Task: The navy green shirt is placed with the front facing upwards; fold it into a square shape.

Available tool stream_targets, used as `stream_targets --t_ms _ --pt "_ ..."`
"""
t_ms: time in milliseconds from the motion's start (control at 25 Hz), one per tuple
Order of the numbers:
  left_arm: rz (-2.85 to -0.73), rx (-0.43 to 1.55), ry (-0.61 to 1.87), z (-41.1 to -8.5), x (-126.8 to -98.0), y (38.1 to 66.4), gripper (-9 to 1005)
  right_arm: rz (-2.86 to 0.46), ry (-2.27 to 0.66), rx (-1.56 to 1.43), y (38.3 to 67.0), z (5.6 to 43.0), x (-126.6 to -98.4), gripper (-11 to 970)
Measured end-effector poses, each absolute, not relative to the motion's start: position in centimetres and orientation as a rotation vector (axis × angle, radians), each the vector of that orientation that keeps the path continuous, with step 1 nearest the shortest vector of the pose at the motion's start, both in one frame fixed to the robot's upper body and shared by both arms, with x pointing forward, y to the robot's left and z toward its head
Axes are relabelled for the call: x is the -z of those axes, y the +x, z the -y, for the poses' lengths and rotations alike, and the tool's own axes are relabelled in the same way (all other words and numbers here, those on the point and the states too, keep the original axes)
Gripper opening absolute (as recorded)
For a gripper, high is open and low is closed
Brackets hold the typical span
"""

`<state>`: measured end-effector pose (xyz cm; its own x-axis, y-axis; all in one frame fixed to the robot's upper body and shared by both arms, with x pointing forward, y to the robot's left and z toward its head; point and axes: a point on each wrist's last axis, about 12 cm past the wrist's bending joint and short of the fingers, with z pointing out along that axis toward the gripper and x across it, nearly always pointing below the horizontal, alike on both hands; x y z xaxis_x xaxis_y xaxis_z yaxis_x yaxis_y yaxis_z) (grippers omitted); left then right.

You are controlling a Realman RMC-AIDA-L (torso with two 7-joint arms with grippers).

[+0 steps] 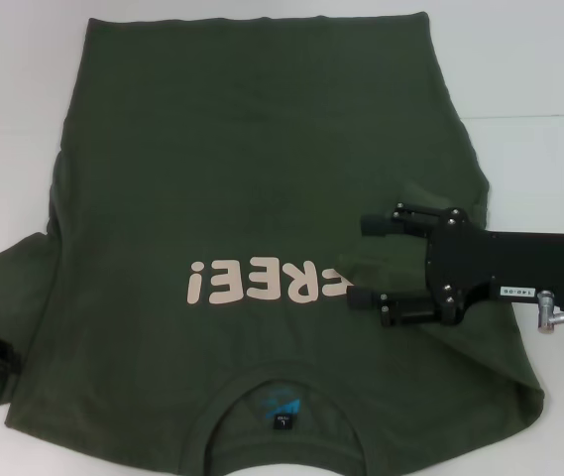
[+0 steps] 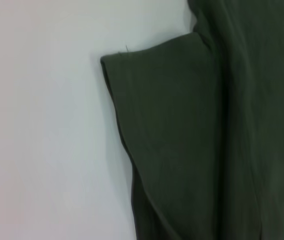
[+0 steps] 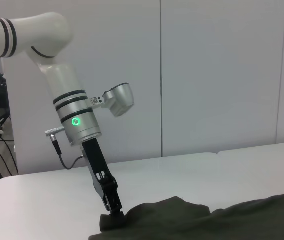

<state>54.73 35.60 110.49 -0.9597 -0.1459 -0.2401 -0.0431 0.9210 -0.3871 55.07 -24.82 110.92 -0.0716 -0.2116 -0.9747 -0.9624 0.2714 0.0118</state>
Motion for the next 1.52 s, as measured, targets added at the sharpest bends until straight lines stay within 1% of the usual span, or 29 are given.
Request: stream_targets --t_ms 40,280,360,800,1040,1520 --pt "-2.814 0.56 -0.145 -35.64 -110.5 54.73 125 -1.517 -1.138 -0.922 55.06 24.82 -110.93 916" --pt "-2.809 0.569 -0.16 -35.79 -110.53 54.65 338 -1.516 -1.138 -0.923 55.05 24.81 -110.93 916" --pt "-2.805 0.58 -0.161 -35.78 -110.57 54.63 540 -1.516 -1.138 -0.923 55.05 24.81 -110.93 916" --pt "-2.796 0.61 -0.157 -35.58 -110.71 54.67 778 -1.515 -1.139 -0.925 55.04 24.81 -110.94 915" --pt "-2.785 0.641 -0.151 -35.29 -110.87 54.77 864 -1.515 -1.136 -0.924 55.05 24.84 -110.95 912" --pt "-2.791 0.643 -0.163 -35.36 -110.87 54.84 860 -1.511 -1.142 -0.922 55.16 24.76 -111.07 911"
